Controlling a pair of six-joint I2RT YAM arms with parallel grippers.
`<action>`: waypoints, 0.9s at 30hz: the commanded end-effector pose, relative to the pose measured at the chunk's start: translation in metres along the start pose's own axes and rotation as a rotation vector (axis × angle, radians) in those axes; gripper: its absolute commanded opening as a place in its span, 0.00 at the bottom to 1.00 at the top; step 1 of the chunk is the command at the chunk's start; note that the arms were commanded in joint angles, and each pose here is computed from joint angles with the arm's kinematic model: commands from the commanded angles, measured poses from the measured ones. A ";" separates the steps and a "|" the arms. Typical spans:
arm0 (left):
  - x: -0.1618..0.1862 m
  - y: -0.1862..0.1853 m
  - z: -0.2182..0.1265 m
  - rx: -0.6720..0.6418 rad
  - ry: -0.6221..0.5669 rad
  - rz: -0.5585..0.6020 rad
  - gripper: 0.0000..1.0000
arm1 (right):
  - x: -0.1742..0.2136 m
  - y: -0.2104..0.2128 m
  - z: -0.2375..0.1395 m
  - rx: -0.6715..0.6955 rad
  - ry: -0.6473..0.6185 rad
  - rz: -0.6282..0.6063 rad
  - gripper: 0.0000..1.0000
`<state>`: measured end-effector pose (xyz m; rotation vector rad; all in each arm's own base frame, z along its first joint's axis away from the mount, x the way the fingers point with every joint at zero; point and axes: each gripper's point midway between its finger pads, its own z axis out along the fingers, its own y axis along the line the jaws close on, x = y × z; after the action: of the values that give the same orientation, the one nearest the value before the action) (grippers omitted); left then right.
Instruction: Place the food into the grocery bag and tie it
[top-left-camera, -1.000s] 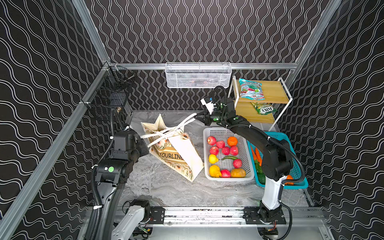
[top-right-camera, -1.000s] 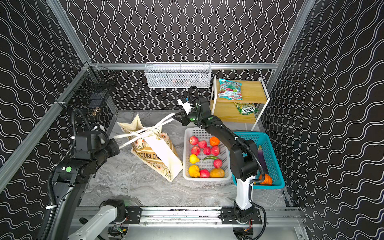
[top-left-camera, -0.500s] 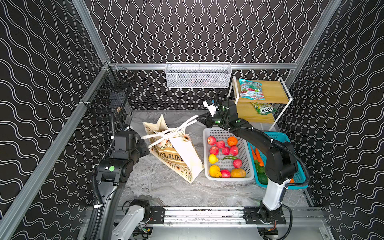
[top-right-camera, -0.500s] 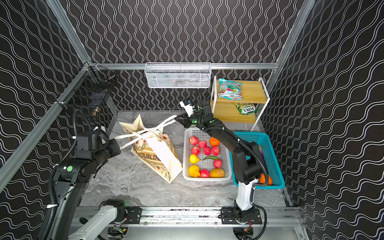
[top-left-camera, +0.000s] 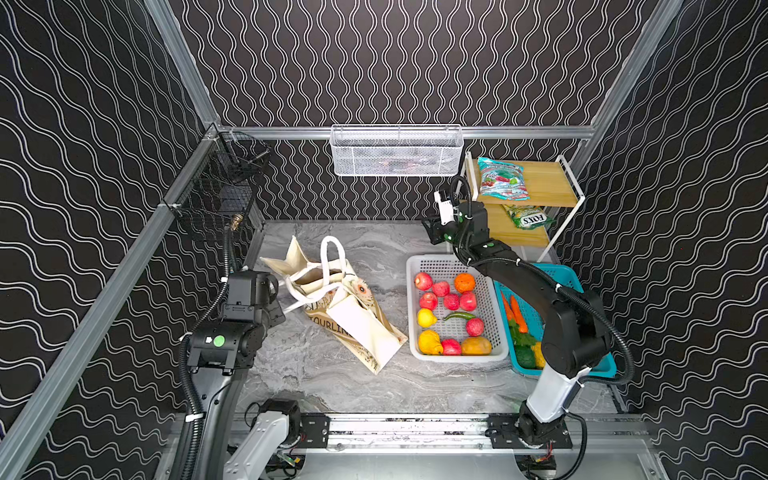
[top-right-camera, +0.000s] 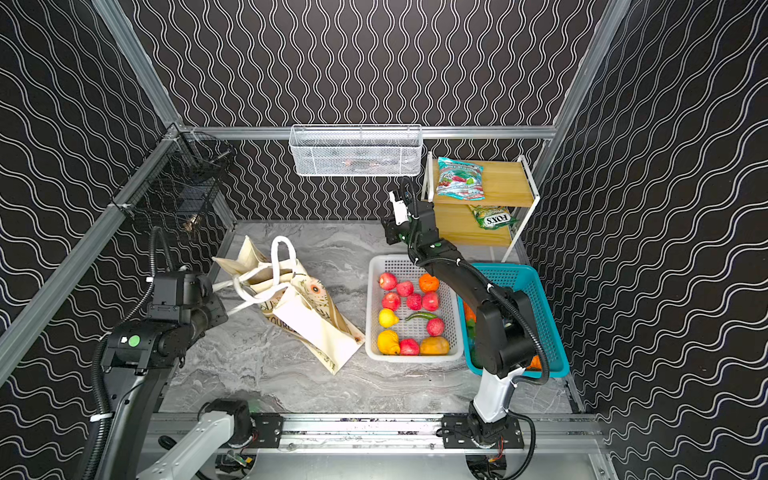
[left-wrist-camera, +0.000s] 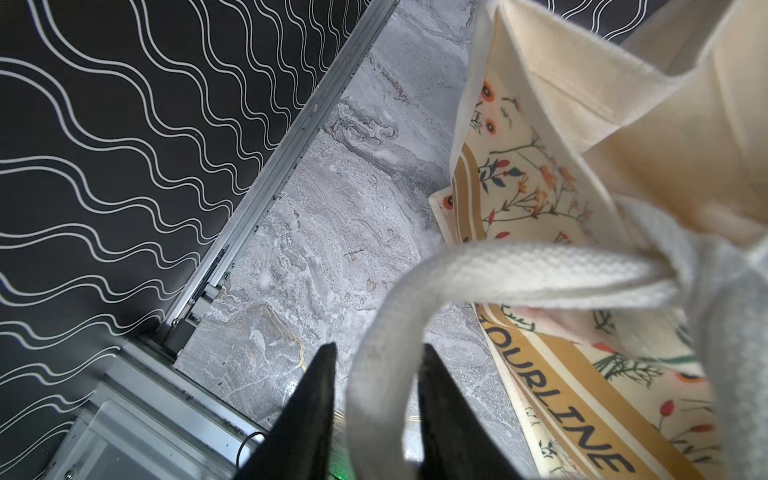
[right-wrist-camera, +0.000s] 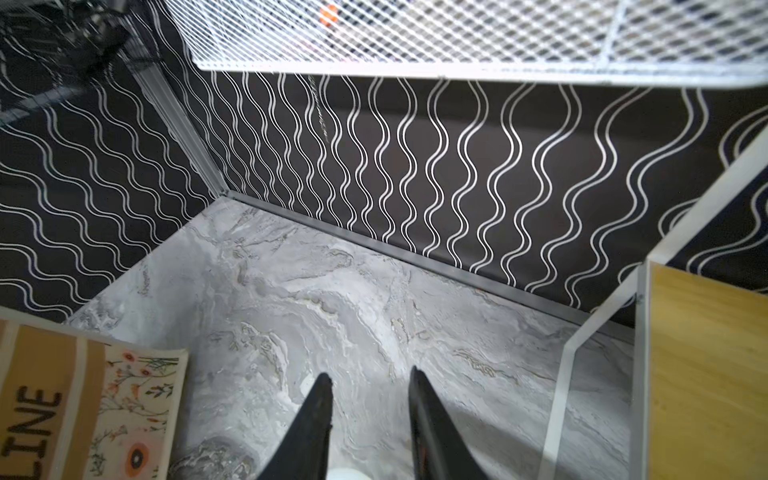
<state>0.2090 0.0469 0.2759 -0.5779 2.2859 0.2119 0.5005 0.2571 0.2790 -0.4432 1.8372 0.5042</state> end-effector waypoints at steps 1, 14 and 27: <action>-0.003 -0.005 -0.004 0.031 -0.010 0.010 0.41 | -0.018 0.005 -0.009 0.005 -0.055 -0.027 0.35; -0.004 -0.029 0.005 0.141 0.003 -0.003 0.12 | -0.029 0.153 -0.035 -0.428 -0.005 -0.243 0.47; -0.007 -0.044 0.007 0.205 0.011 -0.007 0.00 | 0.009 0.241 -0.005 -0.590 0.118 -0.435 0.61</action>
<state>0.2356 0.0164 0.2730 -0.5088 2.2896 -0.0087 0.3697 0.4517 0.3055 -1.2180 1.6160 0.7198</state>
